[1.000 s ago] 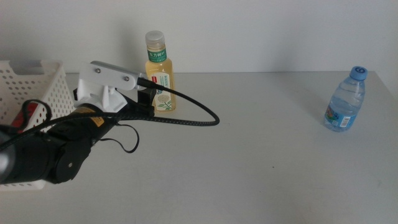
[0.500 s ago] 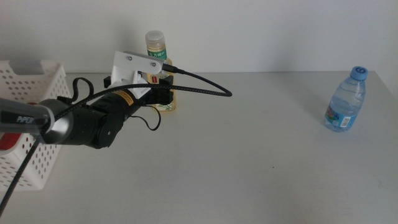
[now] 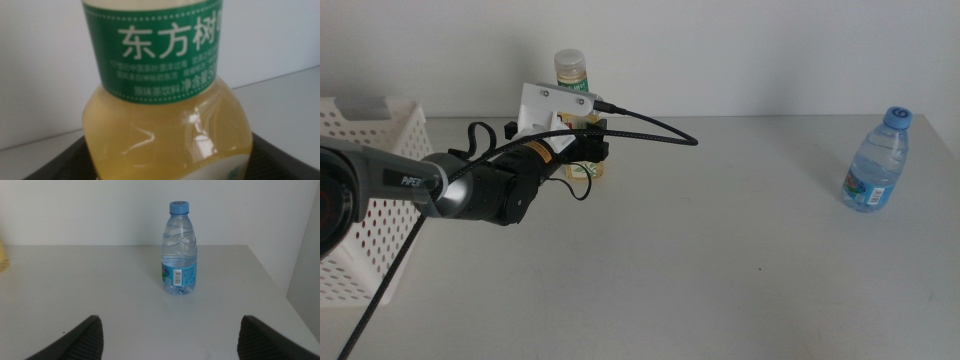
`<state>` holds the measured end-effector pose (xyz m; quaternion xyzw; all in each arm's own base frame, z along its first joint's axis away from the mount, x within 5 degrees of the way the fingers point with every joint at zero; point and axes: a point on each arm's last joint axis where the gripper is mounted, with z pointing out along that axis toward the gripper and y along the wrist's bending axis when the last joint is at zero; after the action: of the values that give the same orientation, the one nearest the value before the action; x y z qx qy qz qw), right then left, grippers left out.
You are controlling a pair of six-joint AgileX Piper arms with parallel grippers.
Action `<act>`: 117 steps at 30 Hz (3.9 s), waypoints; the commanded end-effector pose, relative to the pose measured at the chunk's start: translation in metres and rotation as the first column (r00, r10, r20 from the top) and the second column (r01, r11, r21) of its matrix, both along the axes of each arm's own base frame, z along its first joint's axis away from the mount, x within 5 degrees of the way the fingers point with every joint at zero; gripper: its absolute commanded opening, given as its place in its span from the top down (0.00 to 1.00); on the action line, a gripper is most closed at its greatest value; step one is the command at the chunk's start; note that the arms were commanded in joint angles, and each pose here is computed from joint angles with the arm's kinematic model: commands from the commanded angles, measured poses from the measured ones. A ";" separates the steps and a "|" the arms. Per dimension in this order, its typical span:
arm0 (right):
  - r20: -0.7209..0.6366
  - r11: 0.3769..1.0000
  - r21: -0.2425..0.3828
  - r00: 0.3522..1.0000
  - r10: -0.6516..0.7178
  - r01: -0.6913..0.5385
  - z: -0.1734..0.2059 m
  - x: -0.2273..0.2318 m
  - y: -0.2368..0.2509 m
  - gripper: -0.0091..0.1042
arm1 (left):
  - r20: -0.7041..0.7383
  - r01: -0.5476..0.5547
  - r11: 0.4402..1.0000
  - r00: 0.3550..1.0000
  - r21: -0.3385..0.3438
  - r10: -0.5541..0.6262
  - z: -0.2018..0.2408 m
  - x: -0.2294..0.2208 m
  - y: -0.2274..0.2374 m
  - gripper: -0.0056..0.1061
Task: Use arms to grab the bottles and put them into the dustbin to the left of the table.
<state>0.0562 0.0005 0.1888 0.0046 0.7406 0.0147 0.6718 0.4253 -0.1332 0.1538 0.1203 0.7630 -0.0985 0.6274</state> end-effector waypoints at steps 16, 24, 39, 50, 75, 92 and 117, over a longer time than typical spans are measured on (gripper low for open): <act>0.112 1.000 -0.017 0.994 0.000 0.002 0.012 -0.002 0.000 0.09 | 0.041 -0.009 0.999 0.999 -0.051 0.011 0.057 0.011 -0.005 0.95; 0.112 1.000 -0.017 0.994 0.000 0.002 0.012 -0.002 0.000 0.09 | -0.049 -0.009 1.000 0.999 -0.012 0.008 0.137 -0.025 0.006 0.96; 0.112 1.000 -0.017 0.994 0.000 0.002 0.012 -0.002 0.000 0.09 | -0.352 -0.108 0.967 0.917 0.231 0.186 0.291 -0.084 0.098 0.96; 0.112 1.000 -0.017 0.994 0.000 0.002 0.012 -0.002 0.000 0.09 | -0.574 -0.137 0.955 0.773 0.262 0.269 0.275 -0.093 0.198 0.96; 0.112 1.000 -0.017 0.994 0.000 0.002 0.012 -0.002 0.000 0.09 | -0.864 -0.038 0.987 0.479 0.157 0.156 0.146 -0.027 0.232 0.37; 0.112 1.000 -0.017 0.994 0.000 0.002 0.012 -0.002 0.000 0.09 | -0.686 -0.090 0.991 0.715 0.101 0.135 0.253 -0.077 0.185 0.11; 0.112 1.000 -0.017 0.994 0.000 0.002 0.012 -0.002 0.000 0.09 | -0.121 0.192 0.979 0.975 0.061 -0.184 0.220 -0.312 0.079 0.11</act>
<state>0.0562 0.0005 0.1888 0.0046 0.7406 0.0147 0.6718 0.1240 -0.0565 0.3650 0.2293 0.8150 -0.1209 0.5182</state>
